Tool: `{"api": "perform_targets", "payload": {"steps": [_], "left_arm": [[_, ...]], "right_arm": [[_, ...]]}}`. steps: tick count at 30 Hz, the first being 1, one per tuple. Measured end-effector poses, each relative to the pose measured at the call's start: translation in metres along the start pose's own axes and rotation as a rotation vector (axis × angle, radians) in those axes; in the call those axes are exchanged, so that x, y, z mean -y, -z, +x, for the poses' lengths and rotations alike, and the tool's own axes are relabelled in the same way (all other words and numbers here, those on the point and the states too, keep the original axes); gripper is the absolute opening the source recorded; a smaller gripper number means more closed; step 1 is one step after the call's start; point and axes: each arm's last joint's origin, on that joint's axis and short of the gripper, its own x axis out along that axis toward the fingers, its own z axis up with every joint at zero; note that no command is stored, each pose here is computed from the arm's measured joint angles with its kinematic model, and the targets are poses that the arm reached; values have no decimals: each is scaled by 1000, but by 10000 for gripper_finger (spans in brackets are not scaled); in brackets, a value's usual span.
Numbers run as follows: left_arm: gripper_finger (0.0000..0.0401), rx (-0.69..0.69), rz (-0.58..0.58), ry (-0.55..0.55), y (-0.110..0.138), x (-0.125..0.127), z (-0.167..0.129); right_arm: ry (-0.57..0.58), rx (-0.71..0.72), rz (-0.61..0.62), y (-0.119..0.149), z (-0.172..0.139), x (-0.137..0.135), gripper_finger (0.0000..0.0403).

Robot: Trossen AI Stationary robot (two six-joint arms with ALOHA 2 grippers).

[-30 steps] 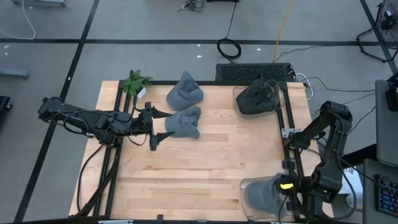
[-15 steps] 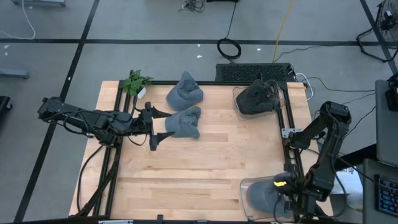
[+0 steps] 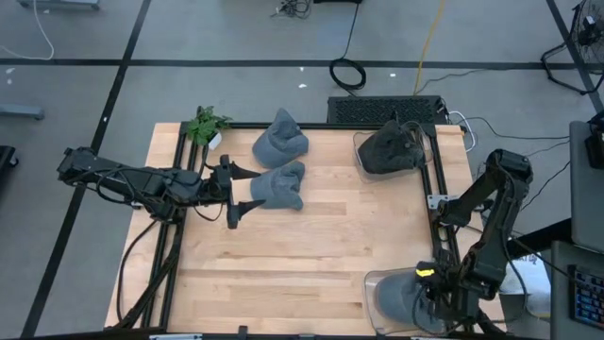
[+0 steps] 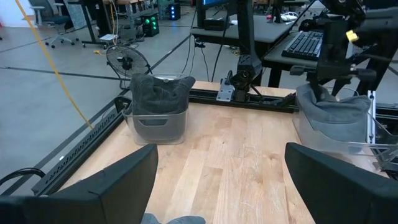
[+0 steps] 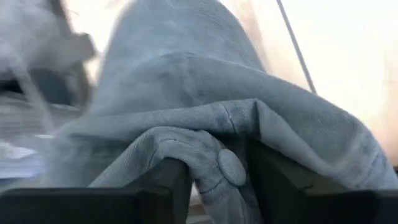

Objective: Pick & Place hat
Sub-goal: Put the bottom gray cap into the bottom transparent bin

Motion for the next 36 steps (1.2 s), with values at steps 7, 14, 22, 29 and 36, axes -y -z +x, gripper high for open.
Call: {"api": "perform_targets", "payload": {"steps": [7, 14, 22, 29, 36], "left_arm": [[361, 0, 0, 0, 0, 0, 0], [361, 0, 0, 0, 0, 0, 0], [361, 0, 0, 0, 0, 0, 0], [361, 0, 0, 0, 0, 0, 0], [361, 0, 0, 0, 0, 0, 0]], "right_arm": [[-197, 144, 34, -9, -29, 6, 180], [-305, 301, -20, -16, -47, 10, 192], [-310, 301, -33, -13, -34, 10, 193], [-526, 232, -45, -9, -27, 12, 207], [-743, 247, -15, -9, -35, 27, 208]]}}
